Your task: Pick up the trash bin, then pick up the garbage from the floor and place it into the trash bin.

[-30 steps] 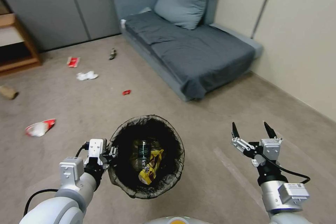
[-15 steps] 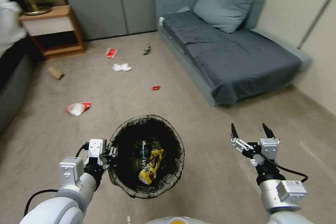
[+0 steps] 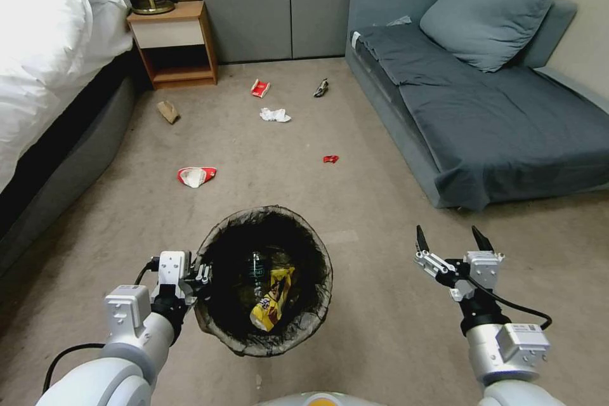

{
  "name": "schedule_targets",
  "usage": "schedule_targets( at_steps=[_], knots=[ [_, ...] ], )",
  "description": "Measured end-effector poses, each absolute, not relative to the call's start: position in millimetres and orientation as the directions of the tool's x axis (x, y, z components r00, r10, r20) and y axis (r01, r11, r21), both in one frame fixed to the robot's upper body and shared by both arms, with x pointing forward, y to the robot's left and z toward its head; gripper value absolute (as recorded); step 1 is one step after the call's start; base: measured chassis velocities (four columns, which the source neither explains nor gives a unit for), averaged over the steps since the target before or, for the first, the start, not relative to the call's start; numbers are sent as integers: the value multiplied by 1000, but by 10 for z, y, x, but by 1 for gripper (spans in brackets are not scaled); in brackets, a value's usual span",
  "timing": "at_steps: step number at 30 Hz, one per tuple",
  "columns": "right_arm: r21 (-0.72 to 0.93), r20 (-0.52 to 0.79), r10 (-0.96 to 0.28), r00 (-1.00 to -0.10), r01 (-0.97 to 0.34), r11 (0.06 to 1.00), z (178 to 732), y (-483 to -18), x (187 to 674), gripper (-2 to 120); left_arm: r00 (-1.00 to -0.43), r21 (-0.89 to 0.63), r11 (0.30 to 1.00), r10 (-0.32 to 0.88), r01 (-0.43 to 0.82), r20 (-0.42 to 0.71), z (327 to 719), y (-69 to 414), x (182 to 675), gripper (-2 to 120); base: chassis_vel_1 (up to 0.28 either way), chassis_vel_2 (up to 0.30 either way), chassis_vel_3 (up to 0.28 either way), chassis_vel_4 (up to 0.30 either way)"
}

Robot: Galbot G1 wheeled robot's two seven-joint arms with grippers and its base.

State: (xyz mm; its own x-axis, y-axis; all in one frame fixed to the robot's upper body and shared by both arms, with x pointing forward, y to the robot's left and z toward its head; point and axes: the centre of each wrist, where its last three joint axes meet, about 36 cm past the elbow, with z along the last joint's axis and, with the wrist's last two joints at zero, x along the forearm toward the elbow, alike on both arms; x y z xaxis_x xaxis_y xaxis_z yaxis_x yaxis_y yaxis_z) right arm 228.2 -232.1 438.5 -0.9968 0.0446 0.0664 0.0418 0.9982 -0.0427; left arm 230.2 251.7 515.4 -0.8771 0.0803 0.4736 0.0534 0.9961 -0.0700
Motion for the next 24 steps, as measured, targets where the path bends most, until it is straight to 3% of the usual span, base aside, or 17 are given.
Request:
schedule_targets(
  at_steps=[14,24],
  knots=[
    [-41,83,64,-995,61,997,4431,-2324,2292,100,-877,-66,997,71,45,476,5151,2519,2297,1,0,0,0,0],
    [-40,88,57,-994,54,998,4421,-2312,2286,100,-878,-60,998,56,31,476,5153,2530,2296,1,-135,138,145,-126]
  ],
)
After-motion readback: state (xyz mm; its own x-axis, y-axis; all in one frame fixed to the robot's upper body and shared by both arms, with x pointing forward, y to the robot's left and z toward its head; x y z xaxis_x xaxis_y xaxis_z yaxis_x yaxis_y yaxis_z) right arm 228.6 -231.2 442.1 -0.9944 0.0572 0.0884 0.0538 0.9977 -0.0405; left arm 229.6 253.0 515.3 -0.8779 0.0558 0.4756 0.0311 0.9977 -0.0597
